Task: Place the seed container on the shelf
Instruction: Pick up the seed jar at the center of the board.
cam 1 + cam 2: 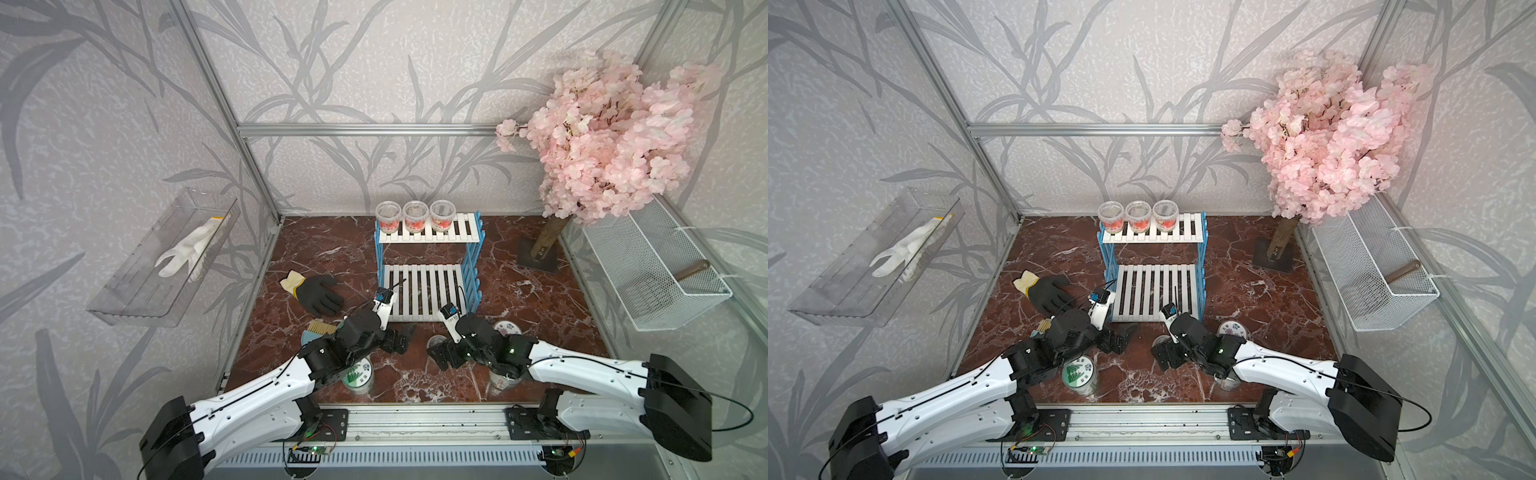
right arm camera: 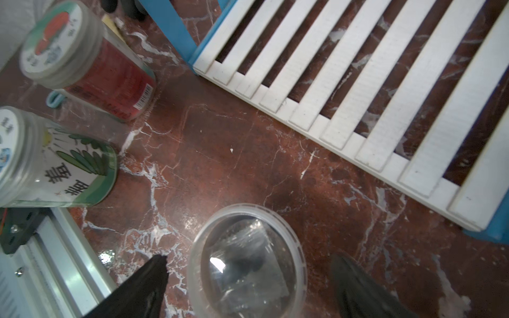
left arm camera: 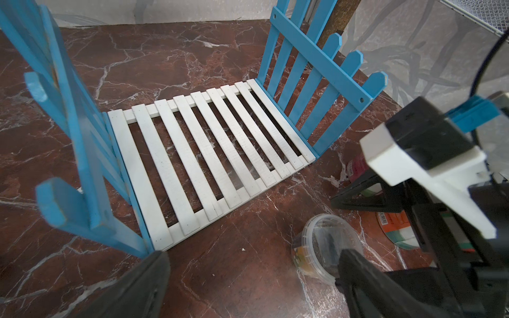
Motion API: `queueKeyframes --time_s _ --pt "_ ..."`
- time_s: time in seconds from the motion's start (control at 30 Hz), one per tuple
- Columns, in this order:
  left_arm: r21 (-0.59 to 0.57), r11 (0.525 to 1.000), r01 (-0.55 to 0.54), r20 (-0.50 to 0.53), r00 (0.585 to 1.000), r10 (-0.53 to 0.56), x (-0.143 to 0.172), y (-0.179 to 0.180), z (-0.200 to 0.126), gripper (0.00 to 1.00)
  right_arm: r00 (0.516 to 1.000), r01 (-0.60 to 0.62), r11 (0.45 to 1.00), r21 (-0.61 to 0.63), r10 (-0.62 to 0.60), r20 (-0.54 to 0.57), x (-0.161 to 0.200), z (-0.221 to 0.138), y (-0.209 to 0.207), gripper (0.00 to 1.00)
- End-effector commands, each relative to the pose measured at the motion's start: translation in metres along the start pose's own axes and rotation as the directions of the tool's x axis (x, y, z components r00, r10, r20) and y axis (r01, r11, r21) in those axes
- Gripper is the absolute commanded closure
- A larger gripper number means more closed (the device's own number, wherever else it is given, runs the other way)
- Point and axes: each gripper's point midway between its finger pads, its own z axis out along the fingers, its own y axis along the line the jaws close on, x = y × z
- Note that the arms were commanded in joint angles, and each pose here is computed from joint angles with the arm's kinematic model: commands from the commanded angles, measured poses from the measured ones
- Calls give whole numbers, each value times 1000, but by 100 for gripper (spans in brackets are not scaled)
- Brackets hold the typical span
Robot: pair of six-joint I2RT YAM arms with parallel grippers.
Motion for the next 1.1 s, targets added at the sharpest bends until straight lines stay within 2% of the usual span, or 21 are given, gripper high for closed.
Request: queueKeyframes --time_s 0.0,0.13,0.4,0.57,0.8,1.07 --pt "15 1000 -2 18 1000 2 -4 -4 0 0 999 17 999 40 -15 -31 -1 4 -2 5" --pt "11 1000 -6 17 1000 5 -4 -3 0 0 998 26 1000 -8 -26 -56 2 10 8 7" --pt "11 1000 1 9 1000 -2 -2 -3 1 0 998 21 1000 17 -19 -67 4 13 4 14" --pt "5 1000 0 3 1000 0 0 -2 4 0 998 22 999 30 -20 -67 6 12 1 21" --pt "19 1000 3 -5 1000 -2 -1 -6 6 0 995 26 999 29 -23 -98 11 15 1 17" --pt "19 1000 10 -4 1000 -10 0 -5 5 0 998 21 1000 23 -20 -62 5 9 2 26"
